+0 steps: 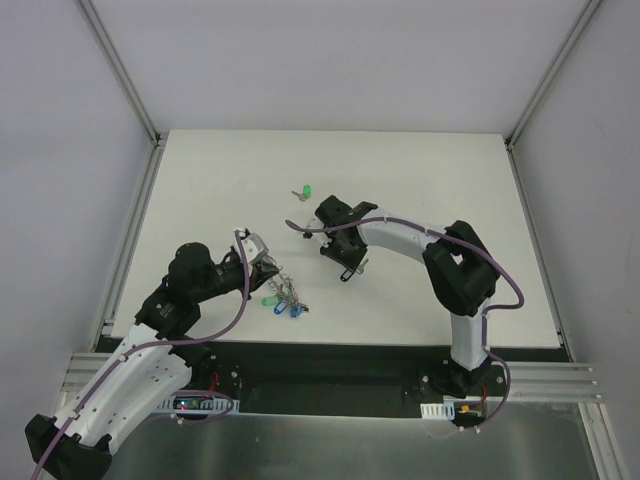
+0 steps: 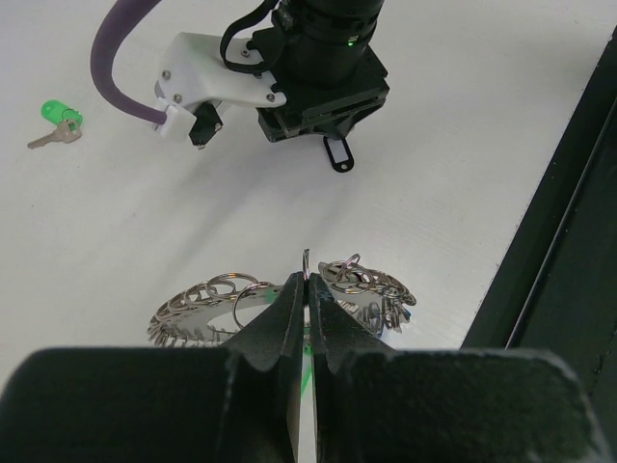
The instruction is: Put the keys on the keyring
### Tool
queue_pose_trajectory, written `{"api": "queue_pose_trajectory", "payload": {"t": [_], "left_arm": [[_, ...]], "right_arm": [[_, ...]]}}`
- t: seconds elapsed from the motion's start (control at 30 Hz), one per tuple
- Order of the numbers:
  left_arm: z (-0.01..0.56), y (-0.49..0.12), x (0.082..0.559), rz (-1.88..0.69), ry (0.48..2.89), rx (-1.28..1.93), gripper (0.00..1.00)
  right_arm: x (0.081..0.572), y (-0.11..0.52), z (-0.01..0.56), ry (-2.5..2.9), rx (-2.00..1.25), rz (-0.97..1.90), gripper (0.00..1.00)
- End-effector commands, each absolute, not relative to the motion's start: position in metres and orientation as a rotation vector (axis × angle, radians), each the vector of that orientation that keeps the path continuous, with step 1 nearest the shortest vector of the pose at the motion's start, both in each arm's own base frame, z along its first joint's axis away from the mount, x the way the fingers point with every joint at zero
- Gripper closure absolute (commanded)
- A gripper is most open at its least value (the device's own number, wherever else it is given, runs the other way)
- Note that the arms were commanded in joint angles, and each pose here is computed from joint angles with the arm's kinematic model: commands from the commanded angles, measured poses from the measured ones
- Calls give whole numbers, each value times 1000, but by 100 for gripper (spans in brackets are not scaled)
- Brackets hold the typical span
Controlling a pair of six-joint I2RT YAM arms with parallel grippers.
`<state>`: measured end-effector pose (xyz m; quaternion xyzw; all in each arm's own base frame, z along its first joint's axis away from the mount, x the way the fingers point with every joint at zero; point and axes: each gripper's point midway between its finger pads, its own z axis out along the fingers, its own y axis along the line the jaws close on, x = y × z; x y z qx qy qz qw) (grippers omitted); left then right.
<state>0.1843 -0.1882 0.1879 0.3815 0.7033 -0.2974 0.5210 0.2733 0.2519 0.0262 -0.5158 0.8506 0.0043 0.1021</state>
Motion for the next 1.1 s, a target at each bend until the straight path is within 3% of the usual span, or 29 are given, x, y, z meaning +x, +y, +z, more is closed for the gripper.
{"api": "queue_pose_trajectory", "payload": {"t": [0.0, 0.17, 0.27, 0.5, 0.8, 1.07], "left_arm": [[222, -191, 187, -721, 1589, 897, 100], [227, -190, 185, -721, 1575, 887, 100], [229, -189, 185, -716, 1568, 879, 100], [232, -188, 184, -719, 1561, 873, 100], [230, -188, 185, -716, 1568, 869, 100], [229, -188, 186, -717, 1579, 865, 100]], "right_arm": [[282, 272, 68, 2369, -1443, 118, 71], [280, 277, 93, 2254, -1281, 253, 58], [274, 272, 97, 2195, -1138, 362, 56], [266, 254, 93, 2087, -933, 445, 55], [260, 259, 63, 2008, -1104, 343, 56], [265, 260, 44, 2021, -1213, 186, 65]]}}
